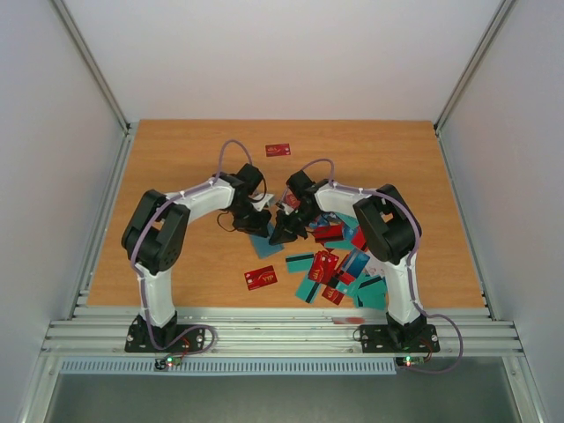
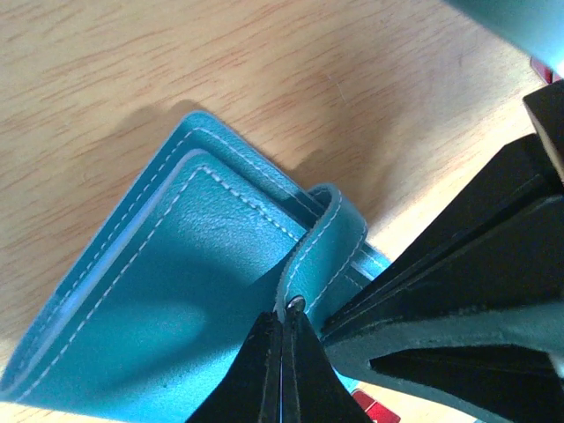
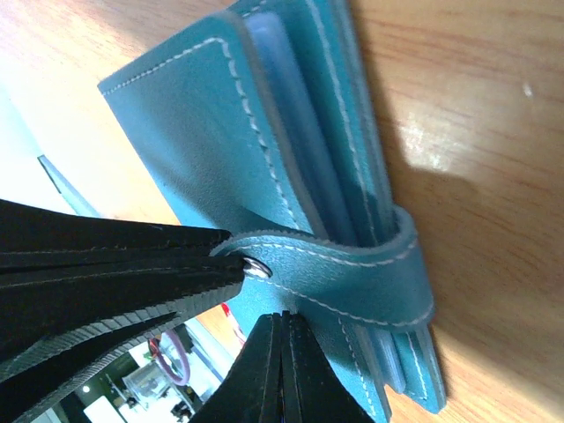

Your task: Put the credit cards into the card holder

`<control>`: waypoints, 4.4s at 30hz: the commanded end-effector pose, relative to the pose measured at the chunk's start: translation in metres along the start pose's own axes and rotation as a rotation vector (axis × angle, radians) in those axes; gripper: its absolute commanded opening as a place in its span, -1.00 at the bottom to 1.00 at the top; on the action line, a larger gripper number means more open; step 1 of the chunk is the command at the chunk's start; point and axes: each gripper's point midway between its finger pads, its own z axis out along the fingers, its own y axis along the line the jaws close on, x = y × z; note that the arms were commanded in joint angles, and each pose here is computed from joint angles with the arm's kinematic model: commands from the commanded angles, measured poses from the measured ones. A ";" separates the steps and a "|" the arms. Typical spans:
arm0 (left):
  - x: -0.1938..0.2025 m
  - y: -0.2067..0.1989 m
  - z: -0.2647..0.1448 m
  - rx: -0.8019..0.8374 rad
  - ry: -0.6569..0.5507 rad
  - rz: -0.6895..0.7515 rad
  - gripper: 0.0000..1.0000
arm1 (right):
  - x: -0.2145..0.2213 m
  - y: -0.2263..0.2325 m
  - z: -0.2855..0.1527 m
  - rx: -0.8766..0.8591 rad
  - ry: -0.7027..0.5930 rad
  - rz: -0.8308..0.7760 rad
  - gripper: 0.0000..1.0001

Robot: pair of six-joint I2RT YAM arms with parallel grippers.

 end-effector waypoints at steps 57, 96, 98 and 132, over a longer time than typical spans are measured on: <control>0.064 0.065 0.035 -0.216 0.218 -0.116 -0.99 | -0.025 -0.023 0.012 0.036 0.013 0.189 -0.92; 0.107 0.125 0.043 -0.554 0.398 -0.301 -0.97 | -0.006 -0.021 -0.020 0.153 -0.079 0.120 -0.91; 0.095 0.113 0.040 -0.505 0.346 -0.296 -0.98 | -0.007 -0.013 -0.023 0.130 -0.091 0.106 -0.90; 0.061 0.039 -0.045 -0.293 0.024 -0.246 -0.67 | -0.008 0.032 -0.020 0.043 -0.074 -0.014 -0.77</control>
